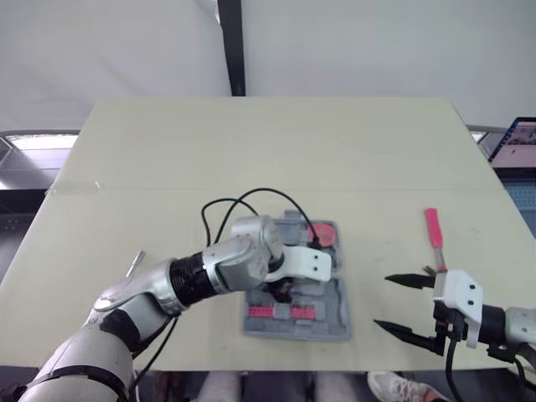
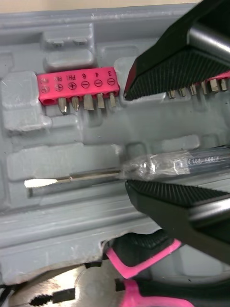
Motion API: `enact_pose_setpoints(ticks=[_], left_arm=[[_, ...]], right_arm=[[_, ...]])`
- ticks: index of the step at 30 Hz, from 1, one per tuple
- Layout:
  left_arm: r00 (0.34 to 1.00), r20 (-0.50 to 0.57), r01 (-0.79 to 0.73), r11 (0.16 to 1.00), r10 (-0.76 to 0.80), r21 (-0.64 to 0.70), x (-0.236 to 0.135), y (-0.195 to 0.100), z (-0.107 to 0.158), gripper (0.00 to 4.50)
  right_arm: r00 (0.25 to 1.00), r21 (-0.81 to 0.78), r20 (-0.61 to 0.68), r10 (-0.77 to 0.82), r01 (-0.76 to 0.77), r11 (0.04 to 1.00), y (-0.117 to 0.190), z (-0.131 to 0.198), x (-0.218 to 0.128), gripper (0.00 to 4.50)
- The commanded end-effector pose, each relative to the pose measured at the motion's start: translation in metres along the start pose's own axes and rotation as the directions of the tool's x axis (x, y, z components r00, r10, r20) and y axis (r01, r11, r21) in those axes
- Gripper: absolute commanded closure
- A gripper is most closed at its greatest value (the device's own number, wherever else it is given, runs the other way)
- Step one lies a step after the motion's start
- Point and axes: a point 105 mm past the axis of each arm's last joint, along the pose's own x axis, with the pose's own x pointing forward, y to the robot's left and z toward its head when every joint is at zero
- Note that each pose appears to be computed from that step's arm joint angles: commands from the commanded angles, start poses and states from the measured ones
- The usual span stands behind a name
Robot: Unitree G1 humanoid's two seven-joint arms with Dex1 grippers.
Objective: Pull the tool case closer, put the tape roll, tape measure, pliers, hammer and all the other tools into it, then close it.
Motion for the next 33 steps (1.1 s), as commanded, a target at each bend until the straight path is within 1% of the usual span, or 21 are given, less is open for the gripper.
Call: enact_pose_setpoints(ticks=[1, 2, 4, 5, 7, 8, 9, 12, 14, 16, 18, 19, 22, 26, 33], left_arm=[[0.994, 0.109, -0.014, 1.000, 0.014, 0.005, -0.016, -0.003, 0.021, 1.66], [0.990, 0.139, -0.019, 1.000, 0.020, -0.012, -0.017, -0.003, 0.024, 1.66], [0.968, 0.233, -0.082, 0.994, 0.098, -0.076, -0.022, 0.006, 0.033, 2.19], [0.958, 0.259, -0.103, 0.990, 0.125, -0.097, -0.025, 0.009, 0.034, 2.49], [0.936, 0.308, -0.141, 0.983, 0.171, -0.116, -0.030, 0.014, 0.035, 3.51], [0.919, 0.341, -0.158, 0.977, 0.197, -0.140, -0.033, 0.017, 0.036, 3.93], [0.903, 0.371, -0.173, 0.973, 0.219, -0.155, -0.036, 0.020, 0.034, 4.47], [0.840, 0.481, -0.193, 0.967, 0.252, -0.169, -0.044, 0.022, 0.030, 4.47], [0.767, 0.577, -0.213, 0.959, 0.282, -0.186, -0.051, 0.025, 0.025, 4.47], [0.727, 0.614, -0.247, 0.952, 0.307, -0.184, -0.054, 0.026, 0.012, 4.47], [0.680, 0.672, -0.214, 0.956, 0.294, -0.202, -0.057, 0.023, 0.004, 4.47], [0.671, 0.681, -0.212, 0.956, 0.293, -0.202, -0.056, 0.021, -0.001, 4.47], [0.681, 0.692, -0.167, 0.971, 0.240, -0.172, -0.046, 0.009, -0.015, 4.47], [0.703, 0.685, -0.138, 0.981, 0.193, -0.135, -0.033, -0.002, -0.024, 4.47], [0.748, 0.629, -0.159, 0.977, 0.211, -0.139, -0.010, -0.003, -0.038, 4.47]], right_arm=[[1.000, -0.030, 0.021, -0.008, 0.009, 1.000, -0.001, 0.009, -0.003, 0.00], [1.000, -0.030, 0.022, -0.008, 0.009, 1.000, -0.001, 0.009, -0.003, 0.00], [1.000, -0.030, 0.023, -0.006, 0.007, 1.000, -0.002, 0.010, -0.002, 0.00], [1.000, -0.030, 0.023, -0.006, 0.007, 1.000, -0.002, 0.010, -0.002, 0.00], [1.000, -0.030, 0.025, -0.005, 0.006, 1.000, -0.001, 0.010, -0.001, 0.00], [1.000, -0.030, 0.025, -0.006, 0.006, 1.000, -0.001, 0.010, -0.001, 0.00], [1.000, -0.031, 0.026, -0.006, 0.007, 1.000, -0.001, 0.010, -0.001, 0.00], [1.000, -0.030, 0.029, -0.009, 0.010, 0.999, -0.001, 0.011, -0.001, 0.00], [0.999, -0.029, 0.032, -0.010, 0.011, 1.000, -0.001, 0.011, -0.001, 0.00], [0.999, -0.023, 0.048, -0.016, 0.017, 1.000, -0.002, 0.014, -0.001, 0.00], [0.997, -0.015, 0.068, -0.021, 0.022, 1.000, -0.002, 0.017, -0.002, 0.00], [0.997, -0.011, 0.076, -0.020, 0.021, 1.000, -0.002, 0.018, -0.002, 0.00], [0.996, -0.008, 0.083, -0.019, 0.020, 1.000, -0.001, 0.020, -0.003, 0.00], [0.997, -0.008, 0.078, -0.023, 0.024, 1.000, -0.001, 0.019, -0.004, 0.00], [0.997, -0.009, 0.073, -0.036, 0.037, 0.999, -0.002, 0.018, -0.004, 0.00]])
